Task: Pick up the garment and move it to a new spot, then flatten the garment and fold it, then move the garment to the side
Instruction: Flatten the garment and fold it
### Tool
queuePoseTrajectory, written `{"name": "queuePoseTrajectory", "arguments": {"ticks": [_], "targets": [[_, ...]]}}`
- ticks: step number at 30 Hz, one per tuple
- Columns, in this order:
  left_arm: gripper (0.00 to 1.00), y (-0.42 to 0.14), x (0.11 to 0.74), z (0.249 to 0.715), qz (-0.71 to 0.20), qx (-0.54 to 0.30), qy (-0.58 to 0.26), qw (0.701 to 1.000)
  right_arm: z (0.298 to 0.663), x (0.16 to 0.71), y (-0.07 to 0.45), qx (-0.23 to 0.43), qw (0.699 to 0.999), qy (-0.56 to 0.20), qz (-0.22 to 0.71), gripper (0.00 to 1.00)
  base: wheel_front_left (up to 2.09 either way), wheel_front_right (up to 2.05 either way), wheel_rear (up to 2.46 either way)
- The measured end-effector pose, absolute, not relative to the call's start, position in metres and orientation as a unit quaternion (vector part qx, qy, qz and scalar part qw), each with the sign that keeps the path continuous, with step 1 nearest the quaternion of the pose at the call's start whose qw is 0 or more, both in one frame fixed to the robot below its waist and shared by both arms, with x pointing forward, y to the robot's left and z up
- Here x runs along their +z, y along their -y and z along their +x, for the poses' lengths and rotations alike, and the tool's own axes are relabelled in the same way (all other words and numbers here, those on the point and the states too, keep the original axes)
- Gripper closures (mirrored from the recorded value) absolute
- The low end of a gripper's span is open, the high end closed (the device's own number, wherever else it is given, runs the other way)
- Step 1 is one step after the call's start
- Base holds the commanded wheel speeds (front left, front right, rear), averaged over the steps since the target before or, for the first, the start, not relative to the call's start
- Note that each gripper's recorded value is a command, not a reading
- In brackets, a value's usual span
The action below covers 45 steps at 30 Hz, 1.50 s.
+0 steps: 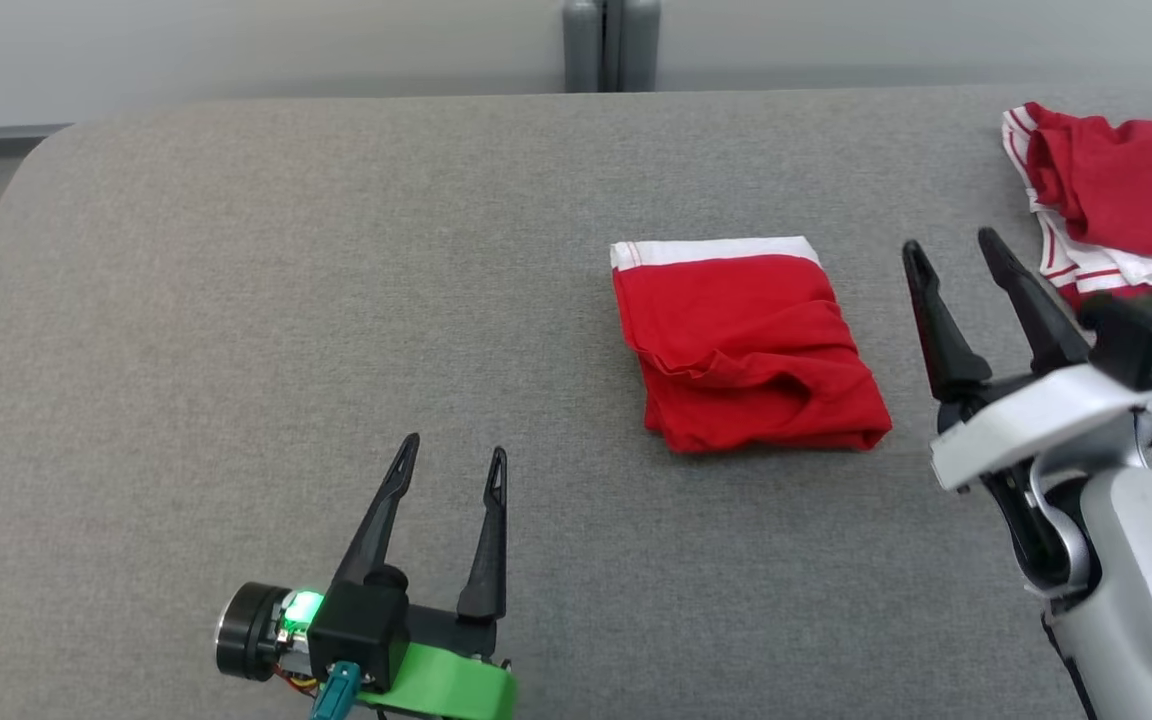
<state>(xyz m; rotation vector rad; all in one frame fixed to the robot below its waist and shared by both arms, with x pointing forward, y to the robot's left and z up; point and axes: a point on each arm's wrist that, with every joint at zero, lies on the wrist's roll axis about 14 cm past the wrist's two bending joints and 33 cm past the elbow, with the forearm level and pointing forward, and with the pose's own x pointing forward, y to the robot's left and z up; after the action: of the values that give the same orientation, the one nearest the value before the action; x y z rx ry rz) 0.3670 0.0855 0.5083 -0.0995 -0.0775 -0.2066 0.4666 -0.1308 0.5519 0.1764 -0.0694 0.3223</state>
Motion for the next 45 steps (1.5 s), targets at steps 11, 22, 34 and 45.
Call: {"name": "queuePoseTrajectory", "arguments": {"ticks": [11, 22, 34, 45], "targets": [[0.00, -0.076, 0.515, 0.367, -0.048, -0.123, 0.049, 0.990, 0.433, 0.503, 0.151, 0.157, 0.984, -0.016, 0.084, 1.00, 0.00, 0.00, 0.00], [0.00, -0.082, 0.506, 0.364, -0.052, -0.114, 0.034, 0.992, 0.472, 0.475, 0.087, 0.242, 0.921, -0.209, 0.223, 1.00, 0.00, 0.00, 0.00], [0.00, -0.100, 0.500, 0.362, -0.057, -0.076, 0.022, 0.995, 0.415, 0.423, 0.064, 0.324, 0.816, -0.423, 0.223, 1.00, 0.00, 0.00, 0.00], [0.00, -0.100, 0.504, 0.355, -0.056, -0.075, 0.029, 0.995, 0.402, 0.486, 0.053, 0.363, 0.853, -0.280, 0.250, 0.34, 0.00, 0.00, 0.00]]}}
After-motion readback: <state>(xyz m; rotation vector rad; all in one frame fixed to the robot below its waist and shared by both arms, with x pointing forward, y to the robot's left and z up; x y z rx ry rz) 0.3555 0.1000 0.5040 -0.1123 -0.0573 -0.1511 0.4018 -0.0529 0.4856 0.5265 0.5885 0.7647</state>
